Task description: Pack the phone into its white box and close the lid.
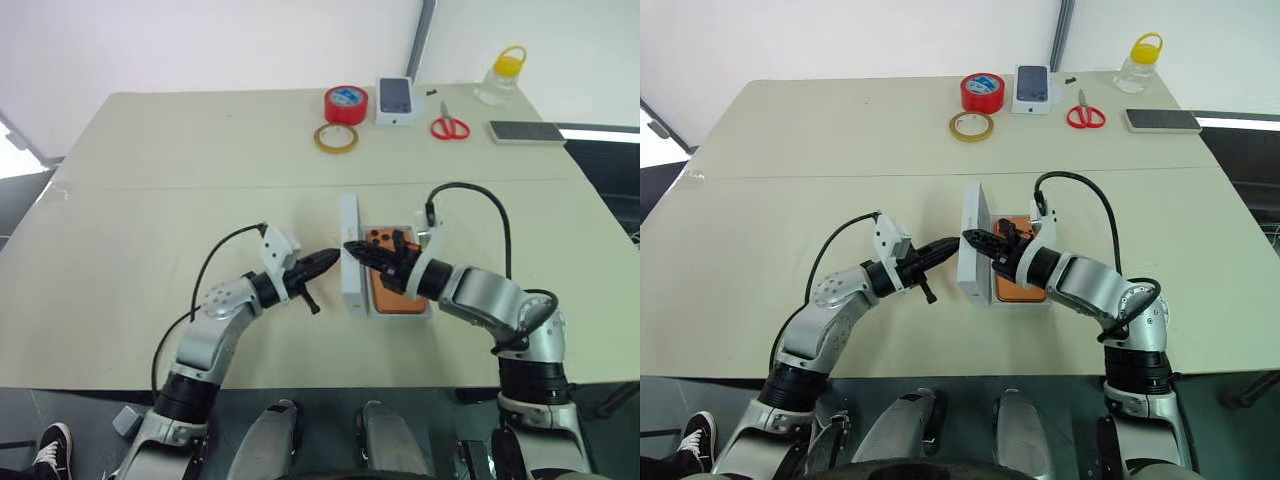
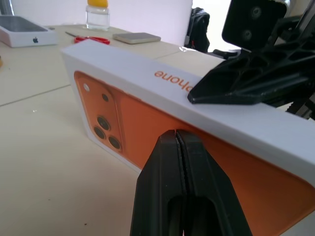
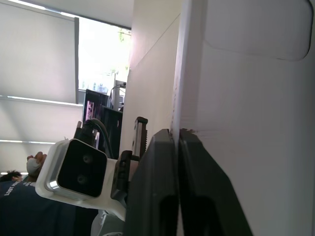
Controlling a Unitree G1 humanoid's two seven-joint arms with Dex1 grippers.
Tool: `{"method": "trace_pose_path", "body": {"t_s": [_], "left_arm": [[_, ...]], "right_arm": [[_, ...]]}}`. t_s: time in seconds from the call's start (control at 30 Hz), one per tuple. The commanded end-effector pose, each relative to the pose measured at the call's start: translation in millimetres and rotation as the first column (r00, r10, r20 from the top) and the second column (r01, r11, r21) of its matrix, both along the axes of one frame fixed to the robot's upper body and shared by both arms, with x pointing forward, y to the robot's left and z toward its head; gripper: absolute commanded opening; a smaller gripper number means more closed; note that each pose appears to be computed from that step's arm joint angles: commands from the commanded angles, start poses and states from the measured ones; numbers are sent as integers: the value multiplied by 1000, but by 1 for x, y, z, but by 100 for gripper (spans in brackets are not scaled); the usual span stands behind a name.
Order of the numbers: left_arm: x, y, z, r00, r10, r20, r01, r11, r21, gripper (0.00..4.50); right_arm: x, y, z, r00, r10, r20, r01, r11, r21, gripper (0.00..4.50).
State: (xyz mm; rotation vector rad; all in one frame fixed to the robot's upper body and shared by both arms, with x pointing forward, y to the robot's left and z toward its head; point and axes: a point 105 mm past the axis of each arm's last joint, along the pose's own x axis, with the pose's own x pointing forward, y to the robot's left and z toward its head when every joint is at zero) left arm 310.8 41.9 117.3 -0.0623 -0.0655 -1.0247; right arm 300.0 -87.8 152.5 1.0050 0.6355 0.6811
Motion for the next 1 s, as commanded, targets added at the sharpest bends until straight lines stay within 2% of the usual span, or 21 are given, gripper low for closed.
{"method": "trace_pose_path", "body": {"t_s": [0.03,0.2,0.27,0.4,0.5,0.57,0.6,0.67,0.77,0.87,0.93,1.0], "left_arm": [[2,-11,13,998,-28,51,29,999,-26,0],[3,-37,12,996,-80,49,82,996,-36,0],[3,-48,9,993,-111,32,112,993,-41,0],[3,-61,8,988,-148,32,149,988,-41,0],[3,-75,8,982,-188,21,189,981,-49,0],[3,-80,10,979,-202,28,204,978,-51,0],[3,-81,10,978,-206,27,207,977,-53,0],[5,-81,12,979,-202,31,203,977,-58,0],[9,-70,20,984,-175,45,178,982,-67,0],[25,-46,25,995,-67,67,71,996,-49,0],[40,-27,28,996,38,84,-35,999,-35,0],[48,-14,26,994,90,65,-89,996,-25,0]], "right_arm": [[2,-7,13,999,-16,39,15,1000,27,198],[-2,-39,21,993,-27,118,36,997,-74,444],[-6,-59,31,985,-13,172,37,990,-137,444],[-10,-92,34,980,-23,199,67,974,-218,444],[-1,-124,30,963,-92,253,177,925,-337,444],[8,-135,22,947,-103,303,239,858,-454,444],[11,-137,17,943,-89,321,249,829,-501,392],[14,-138,8,939,-68,338,260,786,-562,316],[22,-130,2,888,64,455,312,641,-701,170],[33,-126,1,824,154,545,400,524,-752,12],[35,-121,-5,799,221,559,408,483,-775,5],[35,-116,-6,783,236,576,410,501,-762,5]]}}
